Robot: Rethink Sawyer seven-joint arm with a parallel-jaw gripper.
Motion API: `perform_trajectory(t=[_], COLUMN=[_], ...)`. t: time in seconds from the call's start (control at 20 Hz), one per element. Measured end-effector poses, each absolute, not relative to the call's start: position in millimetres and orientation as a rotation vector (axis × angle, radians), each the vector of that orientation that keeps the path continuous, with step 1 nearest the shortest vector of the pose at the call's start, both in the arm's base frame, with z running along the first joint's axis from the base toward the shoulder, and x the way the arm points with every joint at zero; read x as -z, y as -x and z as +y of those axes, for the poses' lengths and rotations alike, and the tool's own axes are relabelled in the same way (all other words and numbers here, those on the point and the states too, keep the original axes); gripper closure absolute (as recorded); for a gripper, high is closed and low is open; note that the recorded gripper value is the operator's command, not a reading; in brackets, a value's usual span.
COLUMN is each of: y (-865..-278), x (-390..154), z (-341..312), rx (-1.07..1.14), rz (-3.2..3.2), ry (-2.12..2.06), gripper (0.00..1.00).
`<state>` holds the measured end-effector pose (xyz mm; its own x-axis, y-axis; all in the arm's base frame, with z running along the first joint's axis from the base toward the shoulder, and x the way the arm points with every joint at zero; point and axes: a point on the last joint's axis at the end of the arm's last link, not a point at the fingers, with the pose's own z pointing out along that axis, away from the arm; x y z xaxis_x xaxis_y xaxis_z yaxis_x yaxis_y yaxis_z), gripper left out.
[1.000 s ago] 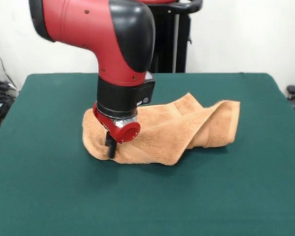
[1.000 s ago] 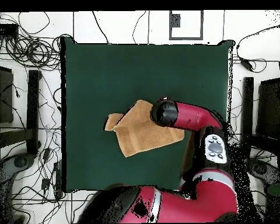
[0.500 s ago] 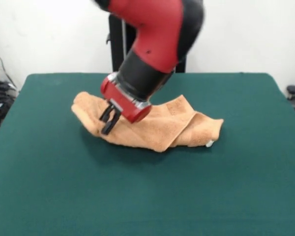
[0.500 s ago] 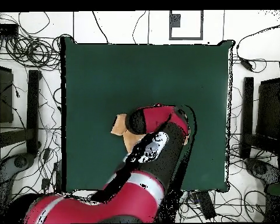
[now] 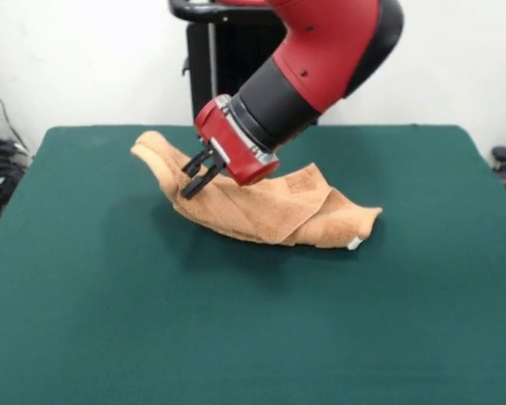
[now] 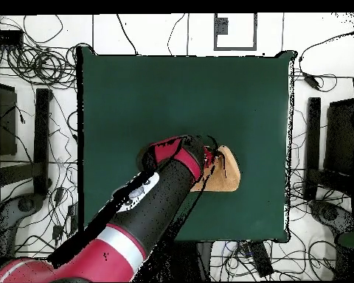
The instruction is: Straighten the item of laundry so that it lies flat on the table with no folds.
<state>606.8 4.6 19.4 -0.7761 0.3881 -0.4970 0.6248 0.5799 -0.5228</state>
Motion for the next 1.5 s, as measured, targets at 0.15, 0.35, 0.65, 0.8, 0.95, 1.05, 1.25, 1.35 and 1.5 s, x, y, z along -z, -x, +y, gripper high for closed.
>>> perform_trajectory(t=[0.15,0.35,0.65,0.8,0.95,1.05,1.25,1.35,1.5], y=[-607.0,-607.5,-603.3,-603.4,-603.1,-603.7,-605.2,-605.3,-607.3], x=[-13.5,-12.8,-28.8,-40.0,-48.2,-49.0,-48.1,-47.3,-43.2], z=[-10.2,-46.8,-79.5,-87.3,-92.2,-92.3,-94.7,-99.5,-109.7], rx=[1.007,1.055,1.175,1.218,1.253,1.251,1.237,1.231,1.187], rz=[2.474,2.442,2.380,2.349,2.327,2.323,2.317,2.314,2.319], ry=[-0.867,-0.880,-0.849,-0.834,-0.833,-0.847,-0.882,-0.909,-0.984], gripper=[1.00,1.00,0.00,0.00,0.00,0.00,0.00,0.00,0.00])
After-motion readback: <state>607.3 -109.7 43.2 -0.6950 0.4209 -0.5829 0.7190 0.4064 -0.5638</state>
